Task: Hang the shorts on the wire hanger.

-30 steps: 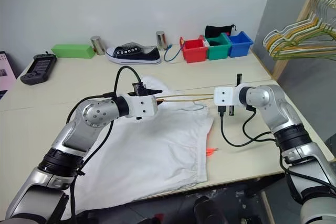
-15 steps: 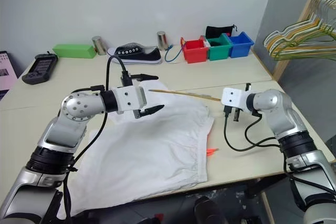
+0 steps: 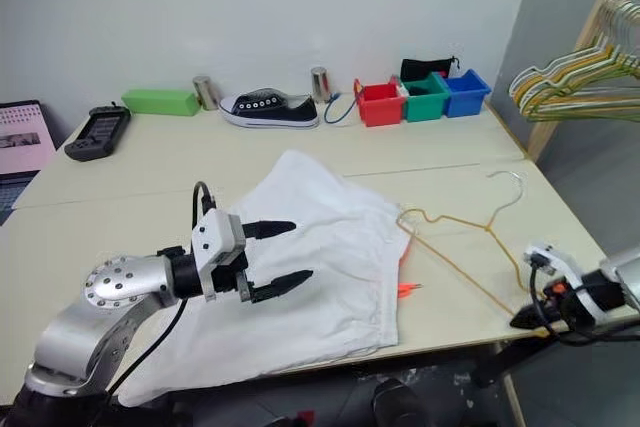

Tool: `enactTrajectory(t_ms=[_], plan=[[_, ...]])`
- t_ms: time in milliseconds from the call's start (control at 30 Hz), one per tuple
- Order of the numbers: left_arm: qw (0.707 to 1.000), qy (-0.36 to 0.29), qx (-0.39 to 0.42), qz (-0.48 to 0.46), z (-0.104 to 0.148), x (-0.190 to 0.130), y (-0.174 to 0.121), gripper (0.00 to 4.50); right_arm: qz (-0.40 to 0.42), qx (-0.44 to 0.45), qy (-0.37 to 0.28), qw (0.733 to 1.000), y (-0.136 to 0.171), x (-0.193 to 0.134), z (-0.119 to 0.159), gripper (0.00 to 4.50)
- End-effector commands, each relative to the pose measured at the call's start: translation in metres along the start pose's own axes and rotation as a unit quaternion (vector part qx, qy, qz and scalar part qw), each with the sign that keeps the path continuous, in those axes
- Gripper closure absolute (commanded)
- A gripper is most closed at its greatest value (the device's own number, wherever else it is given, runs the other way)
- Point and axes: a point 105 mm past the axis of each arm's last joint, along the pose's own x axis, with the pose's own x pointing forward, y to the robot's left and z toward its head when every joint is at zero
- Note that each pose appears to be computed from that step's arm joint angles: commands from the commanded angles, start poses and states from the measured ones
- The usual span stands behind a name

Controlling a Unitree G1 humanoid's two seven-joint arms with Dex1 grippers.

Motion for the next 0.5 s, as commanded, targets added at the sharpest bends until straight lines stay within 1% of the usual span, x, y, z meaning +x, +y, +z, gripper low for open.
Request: enactTrajectory(t_ms=[33, 133, 267, 500], plan=[[1.000, -0.011, -0.001, 0.004, 0.008, -0.005, -0.010, 0.01, 0.081, 0.053, -0.014, 0.995, 0.028, -0.002, -0.017, 4.50], [1.000, -0.006, -0.010, 0.009, 0.006, -0.007, -0.013, 0.01, 0.089, 0.092, -0.022, 0.992, 0.030, 0.005, -0.035, 4.50], [1.000, -0.002, -0.013, 0.006, 0.005, -0.007, -0.014, 0.01, 0.094, 0.095, -0.028, 0.991, 0.034, 0.014, -0.045, 4.50], [1.000, 0.004, -0.003, -0.007, 0.004, -0.005, -0.009, 0.01, 0.137, 0.052, -0.052, 0.988, 0.059, 0.025, -0.029, 4.50]])
